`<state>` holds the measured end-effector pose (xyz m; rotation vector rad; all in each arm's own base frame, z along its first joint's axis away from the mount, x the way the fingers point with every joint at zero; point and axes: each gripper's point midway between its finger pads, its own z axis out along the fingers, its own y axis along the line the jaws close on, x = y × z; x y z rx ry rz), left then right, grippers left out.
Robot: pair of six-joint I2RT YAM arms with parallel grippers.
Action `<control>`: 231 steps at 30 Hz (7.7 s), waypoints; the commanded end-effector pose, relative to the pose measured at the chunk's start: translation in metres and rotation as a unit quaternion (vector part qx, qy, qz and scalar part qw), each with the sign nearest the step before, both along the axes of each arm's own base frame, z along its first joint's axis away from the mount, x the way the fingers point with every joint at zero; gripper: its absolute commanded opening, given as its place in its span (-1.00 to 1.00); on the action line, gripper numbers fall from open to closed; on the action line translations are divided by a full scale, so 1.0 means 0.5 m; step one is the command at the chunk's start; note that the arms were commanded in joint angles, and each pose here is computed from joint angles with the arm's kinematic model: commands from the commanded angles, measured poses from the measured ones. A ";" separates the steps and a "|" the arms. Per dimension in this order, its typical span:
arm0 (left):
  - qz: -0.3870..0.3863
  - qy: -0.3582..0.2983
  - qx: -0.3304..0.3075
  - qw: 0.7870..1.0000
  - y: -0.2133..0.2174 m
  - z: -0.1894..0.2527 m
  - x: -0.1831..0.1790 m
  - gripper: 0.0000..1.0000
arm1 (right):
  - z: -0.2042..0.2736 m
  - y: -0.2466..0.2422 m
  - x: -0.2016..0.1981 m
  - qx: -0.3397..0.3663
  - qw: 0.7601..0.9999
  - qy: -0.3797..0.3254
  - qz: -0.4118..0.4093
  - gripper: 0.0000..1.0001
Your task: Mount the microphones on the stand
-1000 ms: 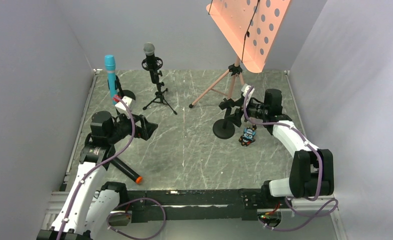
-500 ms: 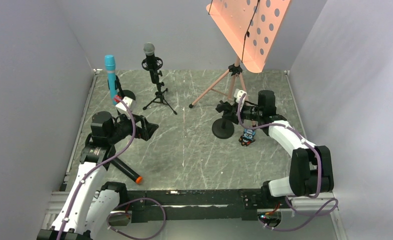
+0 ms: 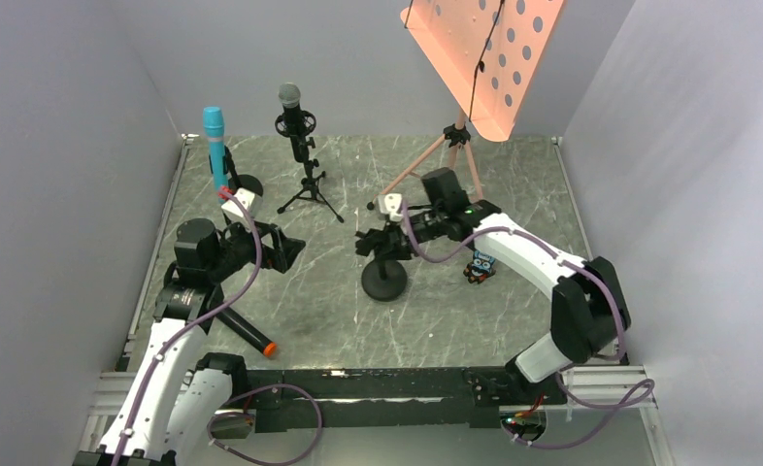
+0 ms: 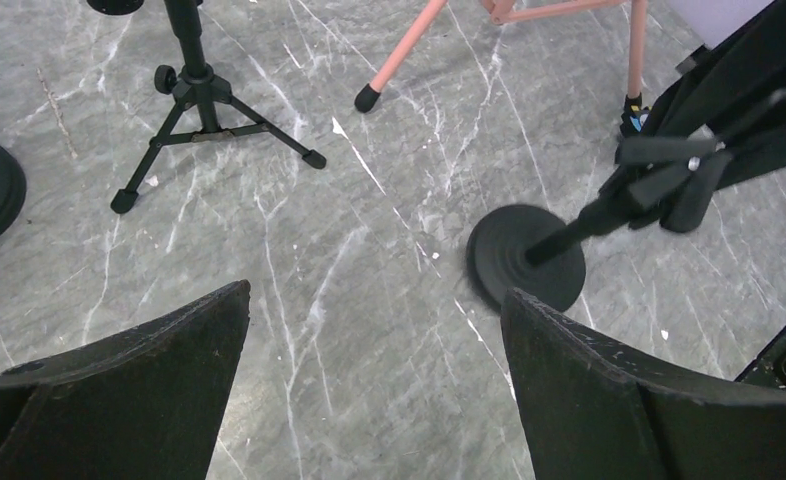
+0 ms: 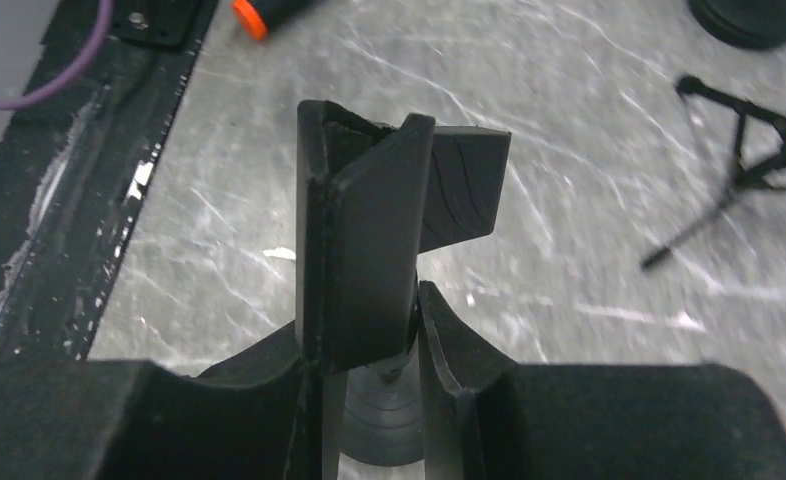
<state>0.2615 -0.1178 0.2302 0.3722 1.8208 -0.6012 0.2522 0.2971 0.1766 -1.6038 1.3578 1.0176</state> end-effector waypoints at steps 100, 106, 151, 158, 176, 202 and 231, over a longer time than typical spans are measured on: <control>-0.271 -0.187 -0.110 0.938 -0.175 0.240 -0.212 -1.00 | 0.282 -0.084 -0.069 0.179 0.976 0.119 0.017 1.00; -0.335 -0.166 -0.124 0.919 -0.294 0.272 -0.233 -1.00 | 0.382 -0.091 -0.131 0.244 0.959 0.145 0.027 1.00; -0.397 -0.072 -0.094 0.910 -0.464 0.233 -0.198 -0.91 | 0.391 -0.066 -0.173 0.250 0.953 0.165 0.053 -0.82; -0.324 -0.100 -0.097 0.936 -0.412 0.250 -0.180 0.41 | 0.391 -0.072 -0.172 0.243 0.956 0.153 0.059 -0.99; -0.119 -0.139 0.061 0.981 -0.163 0.136 -0.143 0.99 | 0.347 -0.072 -0.082 0.218 0.963 0.157 -0.006 -1.00; -0.347 -0.205 0.097 0.910 -0.234 0.006 -0.037 0.84 | 0.304 -0.067 -0.059 0.186 0.972 0.144 -0.019 -1.00; -0.378 -0.147 0.065 0.912 -0.250 -0.021 -0.046 -0.32 | 0.283 0.047 -0.032 0.078 0.995 0.064 -0.022 -1.00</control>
